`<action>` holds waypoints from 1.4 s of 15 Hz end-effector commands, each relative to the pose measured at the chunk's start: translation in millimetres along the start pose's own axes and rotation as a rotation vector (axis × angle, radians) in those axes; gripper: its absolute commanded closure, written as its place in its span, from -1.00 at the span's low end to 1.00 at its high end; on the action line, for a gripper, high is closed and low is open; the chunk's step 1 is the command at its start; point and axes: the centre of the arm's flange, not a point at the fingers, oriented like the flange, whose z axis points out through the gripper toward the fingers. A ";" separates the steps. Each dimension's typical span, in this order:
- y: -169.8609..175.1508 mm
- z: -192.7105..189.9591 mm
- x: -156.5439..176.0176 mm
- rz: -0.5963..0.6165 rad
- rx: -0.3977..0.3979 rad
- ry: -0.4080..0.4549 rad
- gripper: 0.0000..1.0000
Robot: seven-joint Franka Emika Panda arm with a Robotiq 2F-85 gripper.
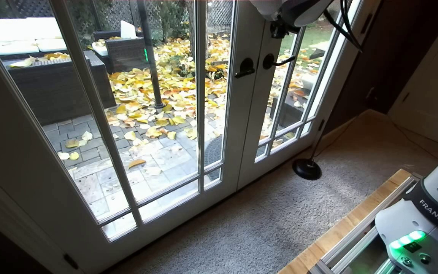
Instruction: Turn the lock of the right door to the right
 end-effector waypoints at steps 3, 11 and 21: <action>-1.2 10.9 9.2 -0.010 -0.034 0.147 0.32; 3.1 25.4 2.0 -0.002 0.033 0.276 0.84; 37.2 28.9 -15.7 0.185 0.261 0.337 0.94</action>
